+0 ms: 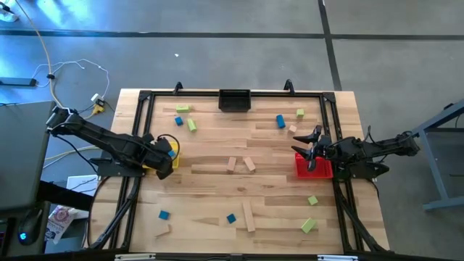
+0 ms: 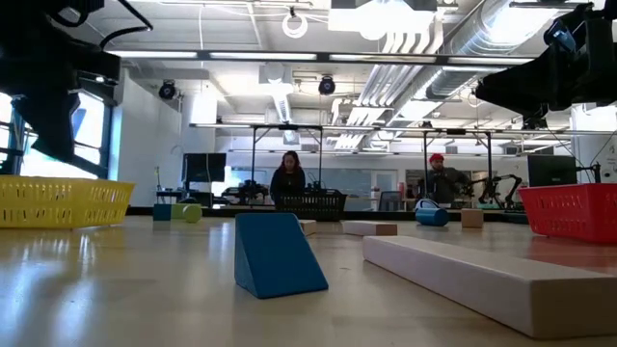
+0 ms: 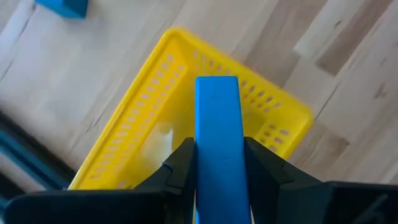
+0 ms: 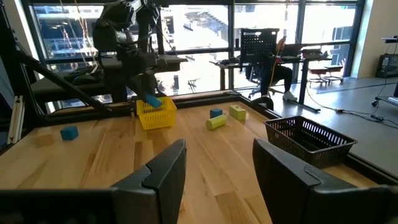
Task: Sort & place blocks by color
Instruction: Put the blue block into the yellow bin
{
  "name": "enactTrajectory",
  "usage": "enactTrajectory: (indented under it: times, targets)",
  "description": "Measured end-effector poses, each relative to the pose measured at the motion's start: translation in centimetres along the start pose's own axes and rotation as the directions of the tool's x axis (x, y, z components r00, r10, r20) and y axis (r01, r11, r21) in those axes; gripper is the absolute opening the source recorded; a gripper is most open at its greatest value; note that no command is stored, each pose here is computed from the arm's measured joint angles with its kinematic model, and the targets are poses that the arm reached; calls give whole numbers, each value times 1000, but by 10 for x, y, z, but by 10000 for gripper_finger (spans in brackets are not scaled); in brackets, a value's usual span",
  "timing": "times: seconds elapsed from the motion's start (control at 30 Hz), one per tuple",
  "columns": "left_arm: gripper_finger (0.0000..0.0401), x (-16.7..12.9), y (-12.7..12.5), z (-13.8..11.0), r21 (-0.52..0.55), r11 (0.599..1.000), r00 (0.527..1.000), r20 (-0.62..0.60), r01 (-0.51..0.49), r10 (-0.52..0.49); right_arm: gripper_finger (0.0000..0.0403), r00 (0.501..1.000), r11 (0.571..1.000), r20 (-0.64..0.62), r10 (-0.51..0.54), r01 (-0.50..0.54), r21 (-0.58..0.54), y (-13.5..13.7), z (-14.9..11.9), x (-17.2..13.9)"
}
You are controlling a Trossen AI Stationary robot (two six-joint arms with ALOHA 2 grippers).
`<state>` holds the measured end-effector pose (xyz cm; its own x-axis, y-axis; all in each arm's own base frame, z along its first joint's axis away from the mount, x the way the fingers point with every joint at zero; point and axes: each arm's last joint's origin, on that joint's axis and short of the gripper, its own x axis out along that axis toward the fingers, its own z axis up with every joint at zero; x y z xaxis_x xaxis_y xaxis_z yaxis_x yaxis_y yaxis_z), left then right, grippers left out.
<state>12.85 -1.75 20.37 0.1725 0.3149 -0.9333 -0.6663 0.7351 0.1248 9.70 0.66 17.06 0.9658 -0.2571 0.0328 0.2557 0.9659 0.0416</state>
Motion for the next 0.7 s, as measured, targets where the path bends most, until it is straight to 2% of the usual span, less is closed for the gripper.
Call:
enactTrajectory:
  times: [0.23, 0.57, 0.63, 0.7]
  targets:
    - [85, 6, -1, 1, 0, 1000, 998, -61, -31, 31, 172, 1000, 1000, 0, 0, 0, 0, 0, 0, 0]
    - [131, 15, 0, 7, -4, 999, 988, -144, -54, 53, 172, 1000, 1000, 0, 0, 0, 0, 0, 0, 0]
    - [140, 16, -1, 8, -7, 998, 987, -149, -55, 53, 172, 1000, 999, 0, 1, -1, 34, 0, 0, 0]
    - [149, 16, -1, 8, -8, 999, 988, -147, -52, 50, 172, 1000, 993, 0, 5, -5, 122, 0, 0, 0]
